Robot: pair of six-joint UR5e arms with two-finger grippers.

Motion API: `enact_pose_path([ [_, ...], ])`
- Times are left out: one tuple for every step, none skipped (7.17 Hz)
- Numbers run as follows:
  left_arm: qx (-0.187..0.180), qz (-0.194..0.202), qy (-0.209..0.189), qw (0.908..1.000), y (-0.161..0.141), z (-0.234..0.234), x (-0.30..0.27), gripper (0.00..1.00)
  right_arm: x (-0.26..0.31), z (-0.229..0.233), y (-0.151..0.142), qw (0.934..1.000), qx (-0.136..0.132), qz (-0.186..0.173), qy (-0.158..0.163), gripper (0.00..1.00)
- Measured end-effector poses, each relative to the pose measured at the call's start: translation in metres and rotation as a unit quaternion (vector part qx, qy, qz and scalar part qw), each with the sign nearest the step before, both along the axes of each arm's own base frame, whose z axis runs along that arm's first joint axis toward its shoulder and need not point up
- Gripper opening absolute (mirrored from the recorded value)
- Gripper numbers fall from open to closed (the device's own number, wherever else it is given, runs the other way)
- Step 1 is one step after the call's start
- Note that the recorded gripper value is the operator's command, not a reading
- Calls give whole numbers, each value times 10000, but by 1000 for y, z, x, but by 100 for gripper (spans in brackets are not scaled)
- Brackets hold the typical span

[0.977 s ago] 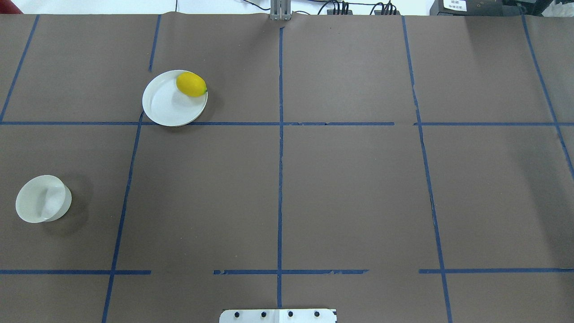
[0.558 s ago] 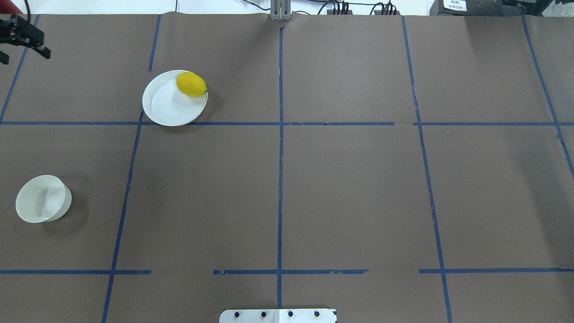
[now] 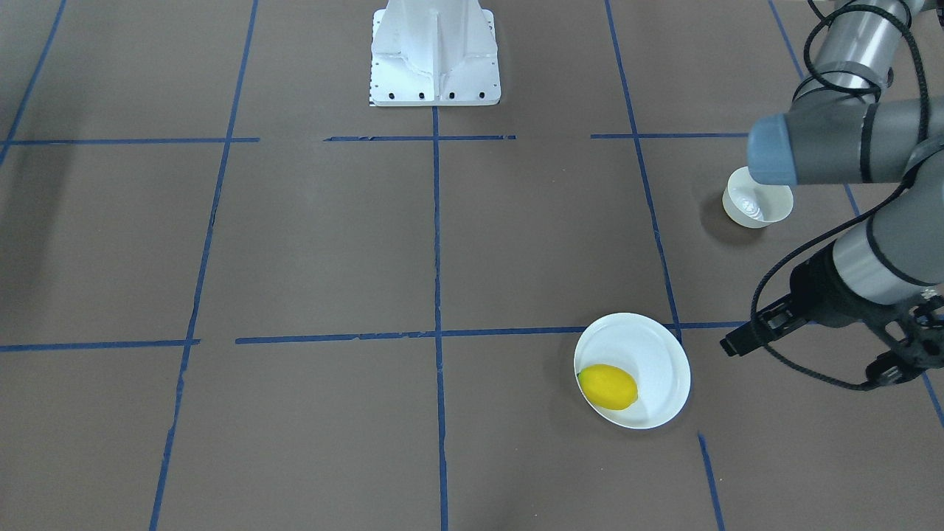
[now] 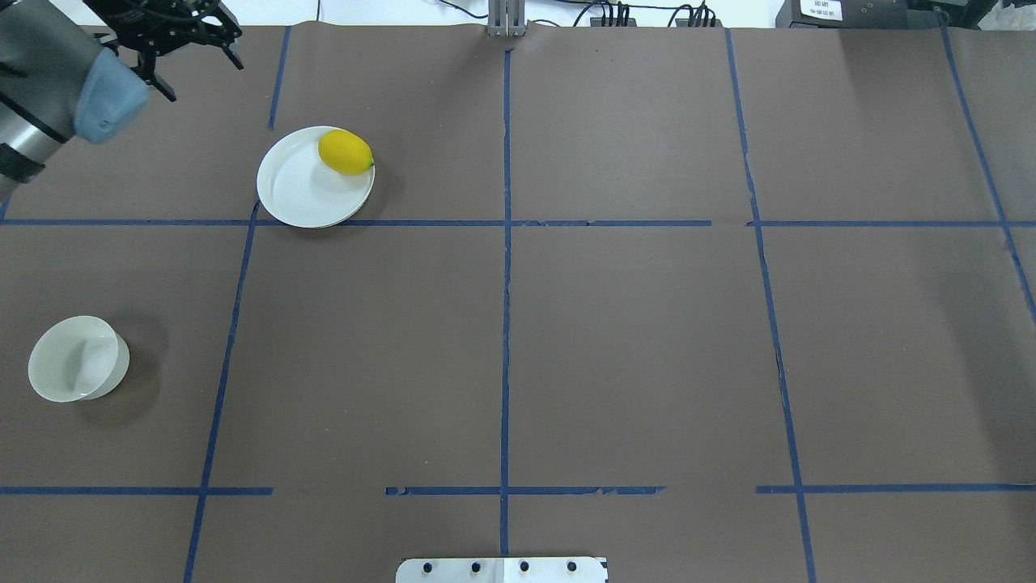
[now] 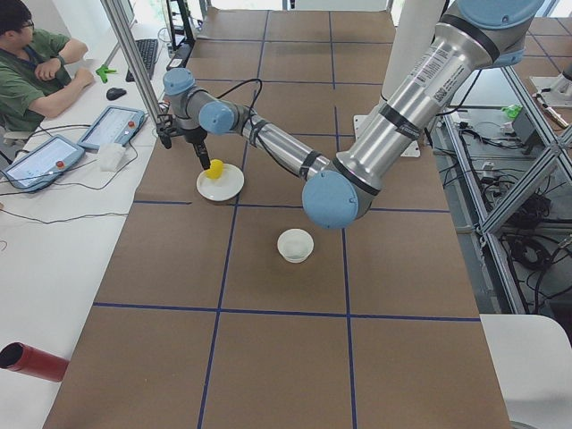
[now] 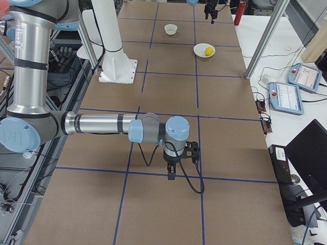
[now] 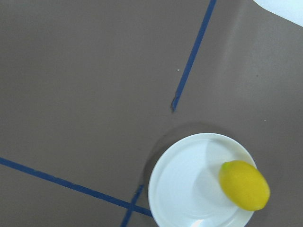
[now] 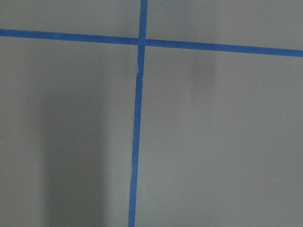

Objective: Move lemon from plate to bowl
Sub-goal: 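Move the left gripper over the yellow lemon on the white plate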

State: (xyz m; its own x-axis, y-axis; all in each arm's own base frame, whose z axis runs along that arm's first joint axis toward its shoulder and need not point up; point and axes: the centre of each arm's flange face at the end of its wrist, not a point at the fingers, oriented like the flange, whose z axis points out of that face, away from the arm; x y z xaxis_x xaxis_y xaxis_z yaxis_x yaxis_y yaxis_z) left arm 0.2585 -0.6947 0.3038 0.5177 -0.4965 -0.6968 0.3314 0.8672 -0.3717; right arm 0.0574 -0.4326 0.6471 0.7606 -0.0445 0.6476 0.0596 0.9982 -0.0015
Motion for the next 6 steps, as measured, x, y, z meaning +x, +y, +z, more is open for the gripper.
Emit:
enact_pose_path([
  [-456,-221,47,9987,-10,-18,34,100,0,0,0,10000,0,0,0,100],
  [-812,-415,97,9958,-21,-28,68,100,0,0,0,10000,0,0,0,100],
  [-1026,-617,99,9928,-33,-29,101,100,0,0,0,10000,-1,0,0,100],
  [-1119,-800,28,9905,-38,-21,128,100,0,0,0,10000,0,0,0,100],
  [-1181,-881,-53,9891,-35,-13,150,100,0,0,0,10000,0,0,0,100],
  [-1266,-880,-127,9880,-27,-1,167,100,0,0,0,10000,0,0,0,100],
])
